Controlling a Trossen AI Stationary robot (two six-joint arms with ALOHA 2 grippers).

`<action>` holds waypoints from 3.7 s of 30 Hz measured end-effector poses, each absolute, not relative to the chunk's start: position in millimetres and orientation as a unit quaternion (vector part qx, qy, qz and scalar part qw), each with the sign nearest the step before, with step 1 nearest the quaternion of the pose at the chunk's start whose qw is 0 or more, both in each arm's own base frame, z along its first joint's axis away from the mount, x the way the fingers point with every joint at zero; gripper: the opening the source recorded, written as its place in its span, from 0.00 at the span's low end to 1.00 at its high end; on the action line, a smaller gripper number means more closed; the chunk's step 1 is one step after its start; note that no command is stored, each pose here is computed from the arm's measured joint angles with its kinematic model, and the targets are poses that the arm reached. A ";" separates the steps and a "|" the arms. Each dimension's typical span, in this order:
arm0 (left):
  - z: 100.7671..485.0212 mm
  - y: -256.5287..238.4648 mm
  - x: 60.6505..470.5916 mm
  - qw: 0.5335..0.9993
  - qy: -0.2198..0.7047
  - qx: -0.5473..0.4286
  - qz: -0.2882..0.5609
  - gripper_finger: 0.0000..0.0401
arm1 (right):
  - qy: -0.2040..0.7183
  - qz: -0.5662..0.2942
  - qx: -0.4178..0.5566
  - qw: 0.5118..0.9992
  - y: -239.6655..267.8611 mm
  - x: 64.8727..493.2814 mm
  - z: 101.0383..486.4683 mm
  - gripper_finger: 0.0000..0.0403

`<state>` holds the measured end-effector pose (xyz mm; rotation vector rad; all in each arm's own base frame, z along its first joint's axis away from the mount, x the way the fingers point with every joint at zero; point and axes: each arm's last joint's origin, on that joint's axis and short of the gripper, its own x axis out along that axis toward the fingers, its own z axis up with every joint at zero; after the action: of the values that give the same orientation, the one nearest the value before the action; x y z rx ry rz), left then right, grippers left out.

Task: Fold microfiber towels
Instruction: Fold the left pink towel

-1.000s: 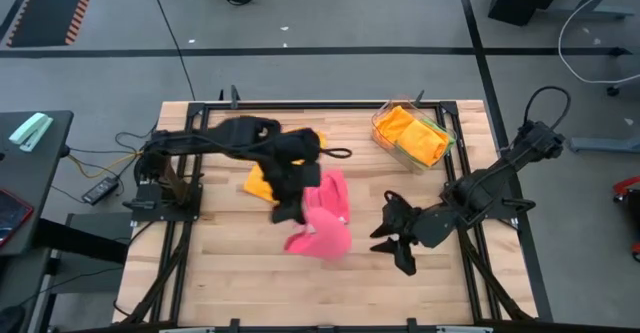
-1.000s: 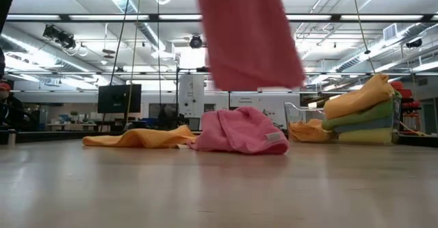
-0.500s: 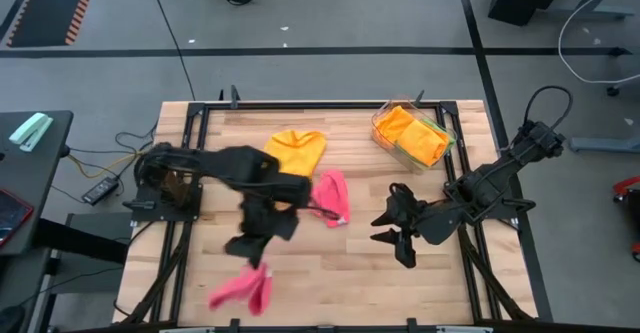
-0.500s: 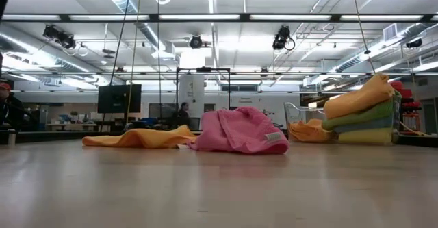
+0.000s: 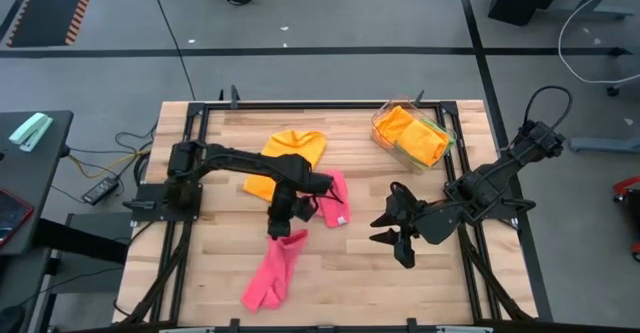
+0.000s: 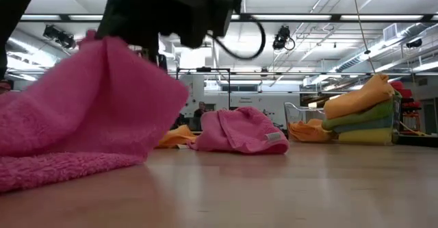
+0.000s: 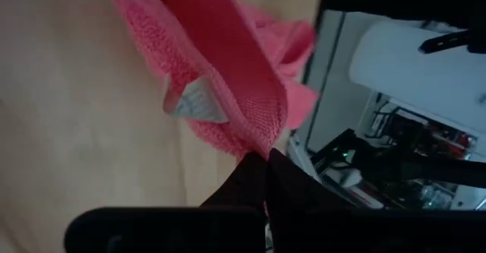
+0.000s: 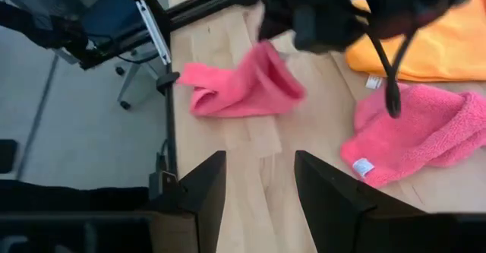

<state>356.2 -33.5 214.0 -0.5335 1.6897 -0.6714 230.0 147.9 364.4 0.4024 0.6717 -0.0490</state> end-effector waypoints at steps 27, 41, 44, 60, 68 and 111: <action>313.7 -57.7 379.4 0.712 0.596 -0.218 -0.300 0.01 | 0.260 0.020 0.060 0.964 150.8 295.0 194.9 0.73; 315.7 -55.0 380.9 0.713 0.596 -0.236 -0.285 0.01 | 0.202 -0.031 0.054 0.977 157.5 333.2 216.1 0.68; 322.3 -55.1 381.8 0.721 0.585 -0.232 -0.289 0.02 | 0.202 -0.022 0.045 0.978 157.4 330.8 220.6 0.56; 319.1 -88.9 380.6 0.742 0.572 -0.152 -0.315 0.06 | 0.319 0.081 0.140 0.934 162.6 315.3 274.6 0.02; 324.0 -96.2 383.2 0.766 0.560 -0.132 -0.284 0.27 | 0.380 0.111 0.222 0.891 164.0 314.2 291.6 0.02; 344.9 -102.9 409.3 0.871 0.425 -0.097 -0.225 0.24 | 0.454 0.097 0.376 0.802 150.6 278.1 349.5 0.01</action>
<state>409.3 -102.9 344.9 -0.2029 0.8891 -0.4700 278.1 150.6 349.5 0.8053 0.9739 0.2070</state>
